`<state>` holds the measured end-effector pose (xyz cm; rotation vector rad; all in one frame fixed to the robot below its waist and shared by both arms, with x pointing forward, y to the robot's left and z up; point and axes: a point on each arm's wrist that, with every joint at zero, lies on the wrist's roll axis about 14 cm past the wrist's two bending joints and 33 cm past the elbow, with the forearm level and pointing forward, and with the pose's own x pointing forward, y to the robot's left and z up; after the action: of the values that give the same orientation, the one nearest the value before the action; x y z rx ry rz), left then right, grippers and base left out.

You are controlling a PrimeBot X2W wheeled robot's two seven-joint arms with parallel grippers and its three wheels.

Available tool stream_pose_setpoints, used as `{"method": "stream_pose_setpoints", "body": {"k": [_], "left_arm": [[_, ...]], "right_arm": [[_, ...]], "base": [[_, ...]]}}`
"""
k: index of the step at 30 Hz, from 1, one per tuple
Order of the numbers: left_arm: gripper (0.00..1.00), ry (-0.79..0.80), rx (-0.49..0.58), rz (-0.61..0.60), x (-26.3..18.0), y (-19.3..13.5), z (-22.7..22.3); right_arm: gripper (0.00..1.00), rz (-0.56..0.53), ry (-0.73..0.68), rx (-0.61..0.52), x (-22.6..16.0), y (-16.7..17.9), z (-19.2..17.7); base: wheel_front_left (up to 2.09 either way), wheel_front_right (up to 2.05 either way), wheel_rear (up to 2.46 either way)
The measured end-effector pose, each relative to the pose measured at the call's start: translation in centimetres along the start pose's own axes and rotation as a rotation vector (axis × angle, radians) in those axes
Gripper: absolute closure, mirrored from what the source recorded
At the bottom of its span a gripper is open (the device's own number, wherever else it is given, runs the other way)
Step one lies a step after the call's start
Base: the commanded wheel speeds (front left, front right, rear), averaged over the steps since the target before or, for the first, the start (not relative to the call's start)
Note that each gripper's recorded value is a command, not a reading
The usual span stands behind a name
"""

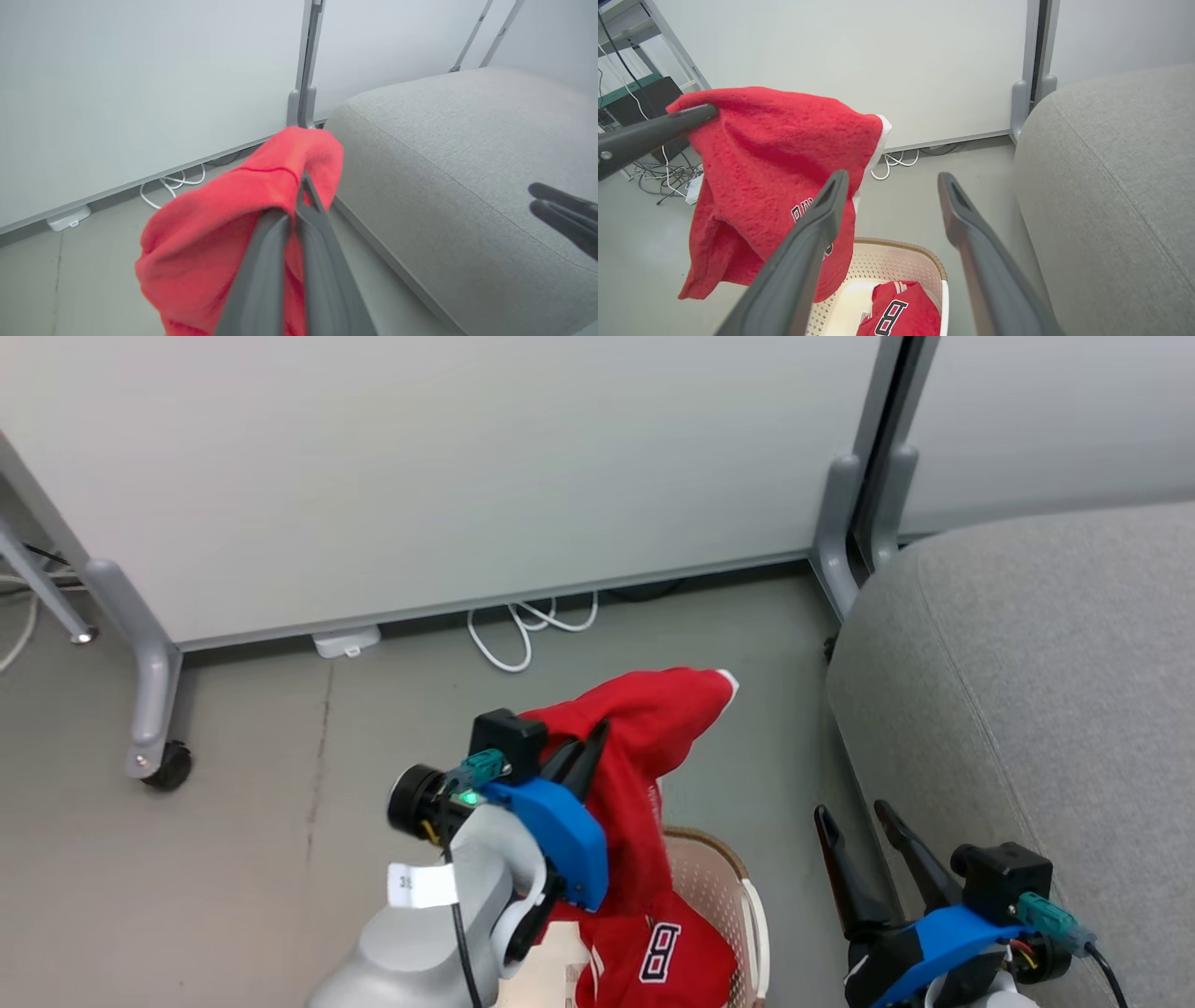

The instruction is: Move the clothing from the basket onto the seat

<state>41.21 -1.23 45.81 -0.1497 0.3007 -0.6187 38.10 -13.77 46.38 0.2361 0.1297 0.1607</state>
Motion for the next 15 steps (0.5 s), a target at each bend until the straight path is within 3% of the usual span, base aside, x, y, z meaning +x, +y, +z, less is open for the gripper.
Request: {"method": "stream_pose_setpoints", "body": {"k": [15], "left_arm": [[1.0,-0.18,0.158,-0.181,-0.3,-6.7,10.3]], "right_arm": [[0.0,0.088,0.003,-0.011,-1.1,3.2,0.6]], "base": [[0.0,0.0,0.0]]}}
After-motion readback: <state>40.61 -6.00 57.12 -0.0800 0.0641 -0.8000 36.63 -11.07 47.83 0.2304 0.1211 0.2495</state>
